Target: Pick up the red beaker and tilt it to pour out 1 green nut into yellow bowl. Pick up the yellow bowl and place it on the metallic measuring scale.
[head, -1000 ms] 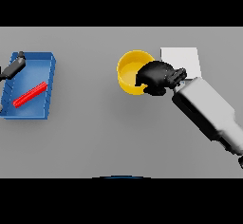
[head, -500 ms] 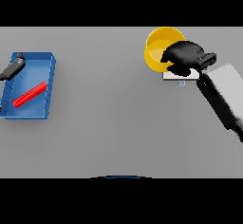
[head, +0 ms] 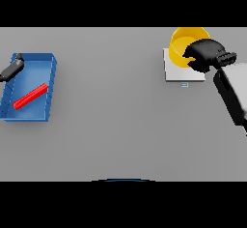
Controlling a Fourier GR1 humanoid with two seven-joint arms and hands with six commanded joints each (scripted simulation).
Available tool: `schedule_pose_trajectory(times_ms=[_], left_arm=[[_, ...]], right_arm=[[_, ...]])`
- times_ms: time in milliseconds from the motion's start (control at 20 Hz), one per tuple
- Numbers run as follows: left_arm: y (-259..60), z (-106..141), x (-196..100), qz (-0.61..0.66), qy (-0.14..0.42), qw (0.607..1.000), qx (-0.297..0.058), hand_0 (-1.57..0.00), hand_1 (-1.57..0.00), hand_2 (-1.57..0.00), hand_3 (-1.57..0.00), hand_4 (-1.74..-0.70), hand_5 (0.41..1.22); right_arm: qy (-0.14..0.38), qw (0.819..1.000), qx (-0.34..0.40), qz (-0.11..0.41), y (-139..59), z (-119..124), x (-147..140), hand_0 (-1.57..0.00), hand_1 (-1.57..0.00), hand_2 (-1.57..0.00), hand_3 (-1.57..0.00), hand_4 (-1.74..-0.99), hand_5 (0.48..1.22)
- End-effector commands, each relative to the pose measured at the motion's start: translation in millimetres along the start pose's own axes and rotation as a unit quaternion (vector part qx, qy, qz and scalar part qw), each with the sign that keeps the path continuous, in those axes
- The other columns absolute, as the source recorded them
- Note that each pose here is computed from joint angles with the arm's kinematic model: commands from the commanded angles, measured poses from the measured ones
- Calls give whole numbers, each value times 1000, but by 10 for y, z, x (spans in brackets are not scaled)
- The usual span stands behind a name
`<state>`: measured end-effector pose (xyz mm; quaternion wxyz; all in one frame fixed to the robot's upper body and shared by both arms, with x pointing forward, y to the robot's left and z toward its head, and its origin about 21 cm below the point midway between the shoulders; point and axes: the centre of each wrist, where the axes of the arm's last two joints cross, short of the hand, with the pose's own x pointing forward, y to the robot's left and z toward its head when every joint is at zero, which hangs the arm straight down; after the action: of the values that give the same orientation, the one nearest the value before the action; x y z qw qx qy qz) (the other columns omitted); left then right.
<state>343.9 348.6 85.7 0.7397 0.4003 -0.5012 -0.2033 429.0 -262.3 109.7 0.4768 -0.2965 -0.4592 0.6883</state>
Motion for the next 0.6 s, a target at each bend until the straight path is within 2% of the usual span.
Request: schedule_pose_trajectory(times_ms=[0,100,300,400,550], left_arm=[[-1,-7,9,1,-1,1000,1,1,1,1,1,-724,681],[-4,-13,21,-1,1,1000,1,1,1,1,1,-722,681],[-48,18,21,1,-1,1000,0,1,1,1,1,-728,675],[-37,-14,-8,-4,2,1000,0,1,1,1,1,-726,673],[7,-21,50,-4,-5,1000,2,1,1,1,1,-722,668]], right_arm=[[0,1000,3,-8,34,2,-43,-1571,-1571,-1425,-1315,-1741,1221],[12,1000,8,-16,83,-61,-52,-1571,-1571,-1396,-1362,-1741,1221],[7,1000,9,-28,211,-95,-104,-1571,-1571,-1362,-1338,-1741,1221],[0,999,8,-36,270,-103,-128,-1571,-1571,-1345,-1403,-1741,1221],[2,999,9,-40,282,-138,-133,-1464,-1571,-1335,-1451,-1741,1221]])
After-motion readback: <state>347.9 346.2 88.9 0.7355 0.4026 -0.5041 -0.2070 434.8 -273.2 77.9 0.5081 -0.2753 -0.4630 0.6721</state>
